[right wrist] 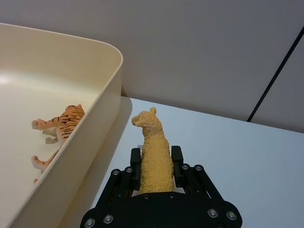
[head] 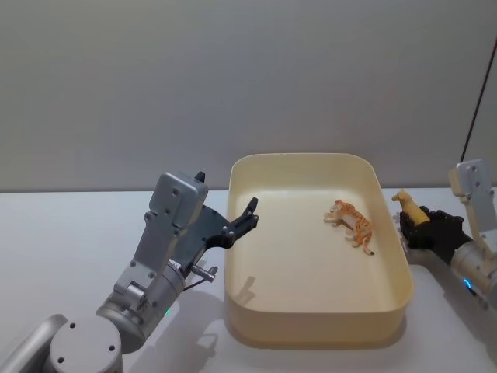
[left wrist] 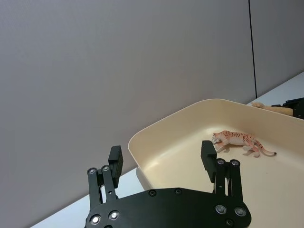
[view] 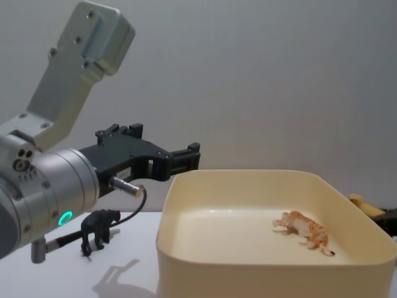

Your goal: Pick up the toy alternately with two hands and place it into the central storage box.

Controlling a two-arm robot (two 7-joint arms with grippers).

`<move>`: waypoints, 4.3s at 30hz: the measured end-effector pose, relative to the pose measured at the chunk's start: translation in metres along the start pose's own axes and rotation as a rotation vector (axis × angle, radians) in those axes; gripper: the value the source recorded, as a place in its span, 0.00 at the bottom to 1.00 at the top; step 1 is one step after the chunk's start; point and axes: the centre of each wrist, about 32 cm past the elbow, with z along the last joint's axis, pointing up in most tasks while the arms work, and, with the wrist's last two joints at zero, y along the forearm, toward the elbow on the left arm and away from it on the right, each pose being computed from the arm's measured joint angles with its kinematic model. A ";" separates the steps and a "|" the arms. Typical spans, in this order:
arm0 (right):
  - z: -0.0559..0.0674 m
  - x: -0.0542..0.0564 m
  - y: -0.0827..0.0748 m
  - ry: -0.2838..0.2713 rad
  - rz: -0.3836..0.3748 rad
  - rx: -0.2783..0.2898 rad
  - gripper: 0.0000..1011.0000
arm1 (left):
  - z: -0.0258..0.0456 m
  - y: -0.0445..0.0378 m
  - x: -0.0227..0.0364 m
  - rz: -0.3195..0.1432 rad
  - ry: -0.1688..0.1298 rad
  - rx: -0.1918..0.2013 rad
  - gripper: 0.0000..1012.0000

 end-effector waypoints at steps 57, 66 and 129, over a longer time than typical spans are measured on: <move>0.068 -0.019 0.001 -0.064 0.460 0.221 0.41 | 0.0000 0.0000 0.0000 0.000 0.000 0.000 0.99; 0.069 -0.031 0.021 -0.063 0.533 0.202 0.69 | 0.0000 0.0000 0.0000 0.000 0.000 0.000 0.99; 0.066 0.036 -0.061 -0.031 0.184 0.326 0.99 | -0.0113 0.0211 0.0784 0.011 0.151 0.202 0.99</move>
